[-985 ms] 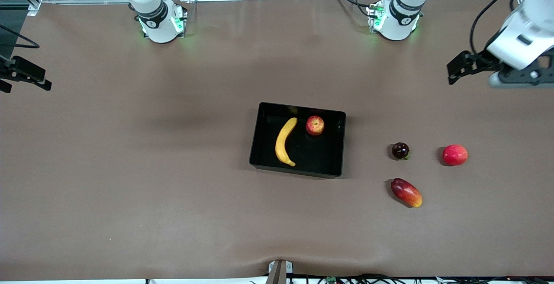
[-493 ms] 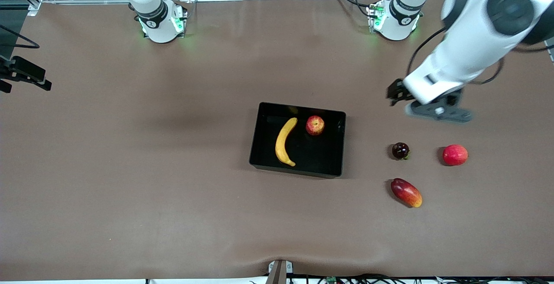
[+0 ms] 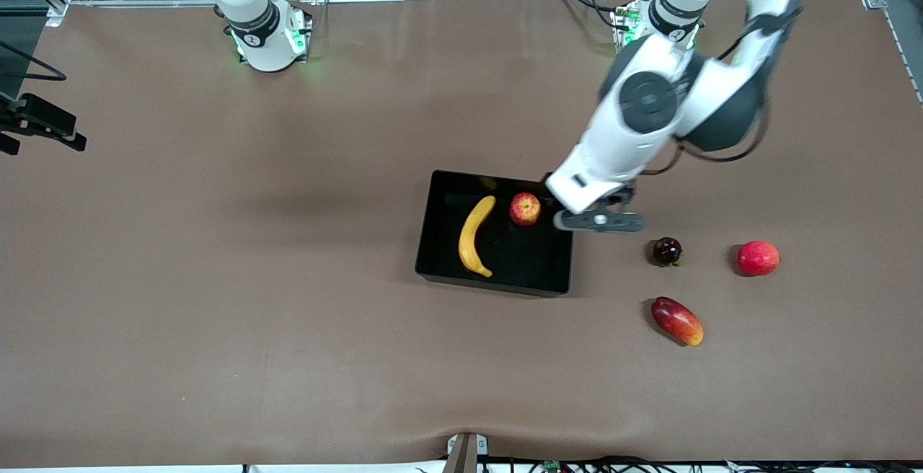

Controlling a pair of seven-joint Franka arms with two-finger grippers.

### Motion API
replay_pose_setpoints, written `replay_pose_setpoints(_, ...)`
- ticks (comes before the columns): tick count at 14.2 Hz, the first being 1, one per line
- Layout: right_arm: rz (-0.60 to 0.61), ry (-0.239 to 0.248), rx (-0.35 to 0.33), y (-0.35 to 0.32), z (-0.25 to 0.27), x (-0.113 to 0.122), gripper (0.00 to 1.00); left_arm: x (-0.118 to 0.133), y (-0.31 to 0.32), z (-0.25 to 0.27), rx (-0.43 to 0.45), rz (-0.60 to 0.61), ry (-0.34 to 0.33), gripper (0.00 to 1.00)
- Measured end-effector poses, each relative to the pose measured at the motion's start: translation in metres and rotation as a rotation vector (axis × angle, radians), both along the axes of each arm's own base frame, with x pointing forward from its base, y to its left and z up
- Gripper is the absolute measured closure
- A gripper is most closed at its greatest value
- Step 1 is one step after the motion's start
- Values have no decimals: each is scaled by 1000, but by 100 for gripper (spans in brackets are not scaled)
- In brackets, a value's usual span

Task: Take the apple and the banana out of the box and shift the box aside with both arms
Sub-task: 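Lower the left gripper into the tray and grasp the red apple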

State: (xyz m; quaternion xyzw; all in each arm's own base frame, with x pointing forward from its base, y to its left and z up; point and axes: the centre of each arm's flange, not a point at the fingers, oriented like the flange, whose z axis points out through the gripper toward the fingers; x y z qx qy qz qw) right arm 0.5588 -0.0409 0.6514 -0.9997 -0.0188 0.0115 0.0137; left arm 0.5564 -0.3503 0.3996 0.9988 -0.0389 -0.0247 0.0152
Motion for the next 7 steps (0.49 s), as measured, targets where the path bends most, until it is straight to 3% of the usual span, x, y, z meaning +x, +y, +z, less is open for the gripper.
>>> replay_pose_setpoints(7,2,0,0,1,0,0,0,-19,-45,-93,48,-44,73,0)
